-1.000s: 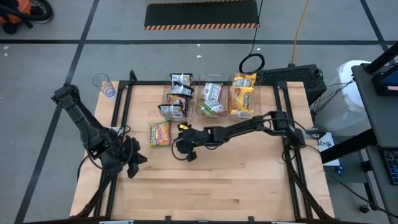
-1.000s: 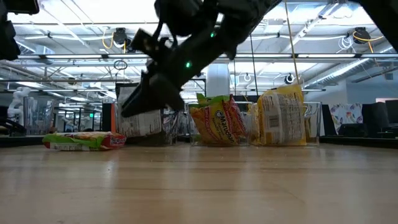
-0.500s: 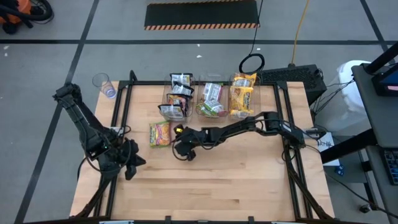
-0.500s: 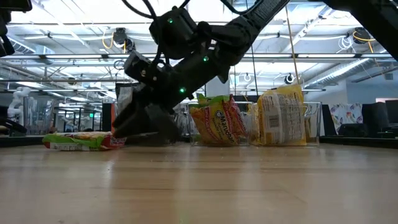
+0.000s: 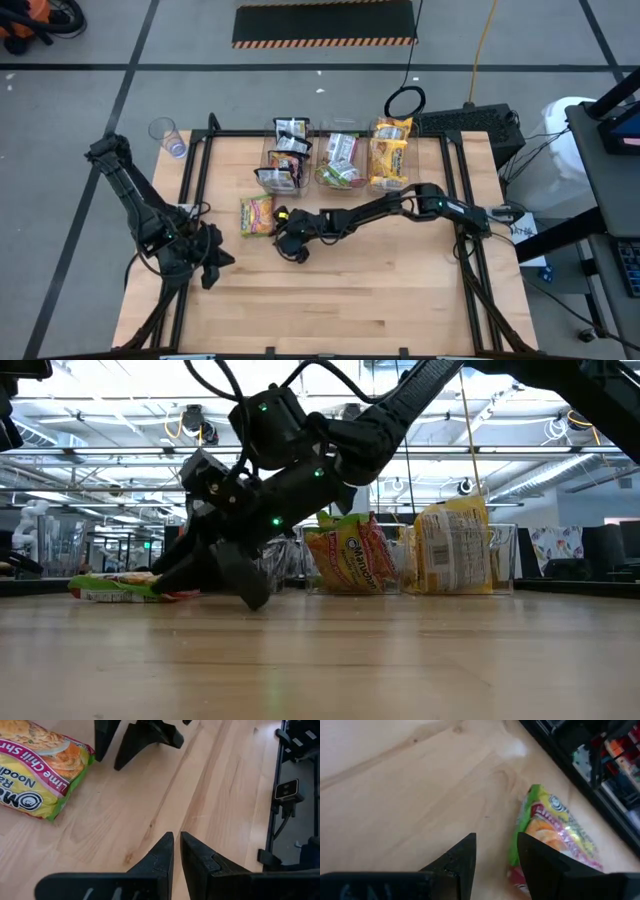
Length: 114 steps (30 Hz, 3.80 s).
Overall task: Sort Maruchan noodles
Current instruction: Put the green noodle pack into the center transparent bin
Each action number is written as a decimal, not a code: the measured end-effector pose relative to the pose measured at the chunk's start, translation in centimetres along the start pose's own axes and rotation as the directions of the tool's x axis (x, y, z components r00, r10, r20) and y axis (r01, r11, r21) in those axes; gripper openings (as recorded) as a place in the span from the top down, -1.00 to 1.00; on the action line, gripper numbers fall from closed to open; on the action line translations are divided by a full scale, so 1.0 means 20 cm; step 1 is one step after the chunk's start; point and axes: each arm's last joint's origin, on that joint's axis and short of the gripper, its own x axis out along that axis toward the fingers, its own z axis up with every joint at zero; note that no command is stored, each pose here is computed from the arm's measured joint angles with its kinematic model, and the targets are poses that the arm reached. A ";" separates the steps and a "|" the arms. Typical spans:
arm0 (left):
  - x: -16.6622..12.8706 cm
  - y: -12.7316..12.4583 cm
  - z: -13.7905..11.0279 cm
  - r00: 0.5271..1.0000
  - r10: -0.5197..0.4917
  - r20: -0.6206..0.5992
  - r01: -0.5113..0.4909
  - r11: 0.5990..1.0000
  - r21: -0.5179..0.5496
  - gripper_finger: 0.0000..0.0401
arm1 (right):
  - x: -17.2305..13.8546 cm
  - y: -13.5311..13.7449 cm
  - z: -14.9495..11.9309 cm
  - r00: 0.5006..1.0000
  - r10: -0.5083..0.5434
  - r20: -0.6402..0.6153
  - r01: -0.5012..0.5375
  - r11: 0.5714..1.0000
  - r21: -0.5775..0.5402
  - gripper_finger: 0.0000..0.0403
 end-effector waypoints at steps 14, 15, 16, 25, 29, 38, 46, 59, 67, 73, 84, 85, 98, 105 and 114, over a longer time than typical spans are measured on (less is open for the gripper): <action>0.00 0.00 0.00 1.000 -0.005 0.001 0.005 1.000 -0.013 0.81 | -0.01 -0.10 -0.07 0.998 -0.054 -0.029 0.051 0.996 -0.070 0.31; 0.00 0.00 0.00 1.000 -0.005 0.001 0.005 1.000 -0.013 0.81 | -0.01 -0.10 -0.08 0.998 -0.058 -0.035 0.056 0.996 -0.065 0.31; 0.00 0.00 0.00 1.000 -0.005 0.001 0.005 1.000 -0.012 0.81 | -0.01 -0.11 -0.09 0.997 -0.063 -0.043 0.061 0.996 -0.061 0.31; 0.00 0.00 0.00 1.000 -0.005 0.001 0.005 1.000 -0.012 0.81 | -0.01 -0.12 -0.11 0.998 -0.037 -0.042 0.036 0.999 -0.022 0.31; 0.00 0.00 0.00 1.000 -0.005 0.001 0.005 1.000 -0.012 0.81 | -0.01 -0.12 -0.14 0.998 0.018 -0.053 -0.015 0.998 0.062 0.31; 0.00 0.00 0.00 1.000 -0.007 0.001 0.007 1.000 -0.013 0.81 | -0.01 -0.14 -0.17 0.998 0.015 -0.064 -0.010 0.997 0.072 0.55; 0.00 -0.02 0.00 1.000 -0.030 0.006 0.031 0.999 -0.026 0.81 | -0.01 -0.14 -0.18 0.998 0.006 -0.064 0.012 0.960 0.279 0.97; 0.00 -0.03 0.01 0.999 -0.047 0.010 0.047 0.998 -0.036 0.81 | -0.02 -0.14 -0.16 0.998 0.043 -0.037 -0.021 0.884 0.467 1.00; 0.00 -0.03 0.01 0.999 -0.050 0.011 0.050 0.998 -0.035 0.81 | -0.12 -0.19 0.02 0.999 0.019 0.043 -0.036 0.898 0.439 1.00; 0.00 -0.03 0.01 0.999 -0.049 0.011 0.049 0.998 -0.035 0.81 | -0.22 -0.25 0.14 0.997 -0.011 0.082 -0.021 0.922 0.387 1.00; 0.00 -0.03 0.01 0.999 -0.048 0.012 0.049 0.998 -0.031 0.81 | -0.44 -0.39 0.28 0.994 -0.099 0.050 0.079 0.948 0.309 1.00; 0.00 -0.03 0.01 0.999 -0.048 0.012 0.048 0.998 -0.030 0.81 | -0.46 -0.40 0.30 0.992 -0.116 0.044 0.098 0.951 0.294 1.00; 0.00 -0.03 0.01 0.999 -0.048 0.013 0.049 0.998 -0.032 0.81 | -0.84 -0.57 0.47 0.948 -0.316 -0.033 0.317 0.940 0.125 1.00; 0.00 -0.03 0.01 0.998 -0.053 0.015 0.054 0.998 -0.039 0.81 | -1.06 -0.66 0.47 0.909 -0.393 -0.139 0.404 0.913 0.063 1.00; 0.00 -0.04 0.01 0.998 -0.065 0.019 0.066 0.996 -0.053 0.81 | -1.27 -0.82 0.35 0.845 -0.466 -0.264 0.495 0.868 0.052 1.00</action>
